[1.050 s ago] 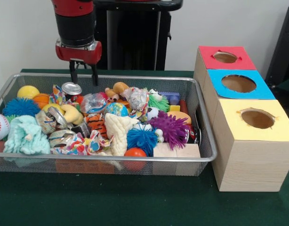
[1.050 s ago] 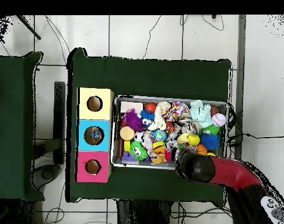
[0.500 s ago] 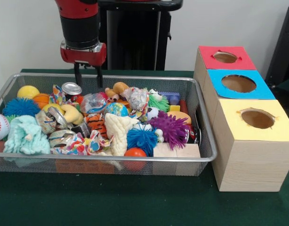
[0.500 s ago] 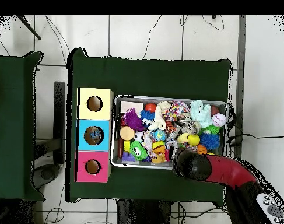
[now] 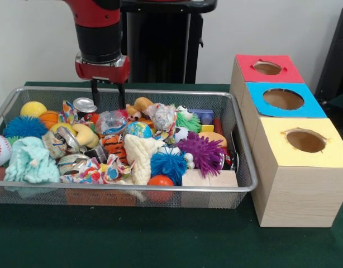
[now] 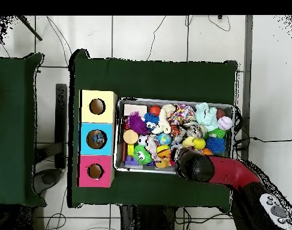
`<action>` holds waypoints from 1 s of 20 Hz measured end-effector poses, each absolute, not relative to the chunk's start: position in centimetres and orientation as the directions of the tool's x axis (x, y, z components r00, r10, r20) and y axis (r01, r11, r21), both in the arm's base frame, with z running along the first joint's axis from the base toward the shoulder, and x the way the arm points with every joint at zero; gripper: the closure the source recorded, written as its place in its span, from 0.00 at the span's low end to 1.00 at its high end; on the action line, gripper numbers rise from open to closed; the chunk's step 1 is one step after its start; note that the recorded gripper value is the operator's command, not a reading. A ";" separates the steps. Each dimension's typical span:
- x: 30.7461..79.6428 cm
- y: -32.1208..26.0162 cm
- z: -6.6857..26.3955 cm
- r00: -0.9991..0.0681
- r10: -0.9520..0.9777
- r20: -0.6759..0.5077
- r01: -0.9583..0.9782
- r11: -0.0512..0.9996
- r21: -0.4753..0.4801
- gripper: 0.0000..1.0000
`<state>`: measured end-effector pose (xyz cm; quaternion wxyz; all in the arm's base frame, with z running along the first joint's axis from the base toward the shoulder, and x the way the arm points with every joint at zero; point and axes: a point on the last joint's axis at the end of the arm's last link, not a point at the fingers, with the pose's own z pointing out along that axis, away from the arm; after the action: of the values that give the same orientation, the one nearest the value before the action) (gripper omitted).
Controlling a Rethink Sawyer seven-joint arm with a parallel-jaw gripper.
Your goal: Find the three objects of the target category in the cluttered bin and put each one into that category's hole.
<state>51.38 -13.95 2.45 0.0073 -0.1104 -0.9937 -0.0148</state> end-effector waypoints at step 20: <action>51.2 -14.9 -0.6 -0.967 0.251 0.049 0.254 0.966 0.053 0.00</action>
<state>51.17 -14.88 -0.63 0.0211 -0.1274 -0.9912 -0.0294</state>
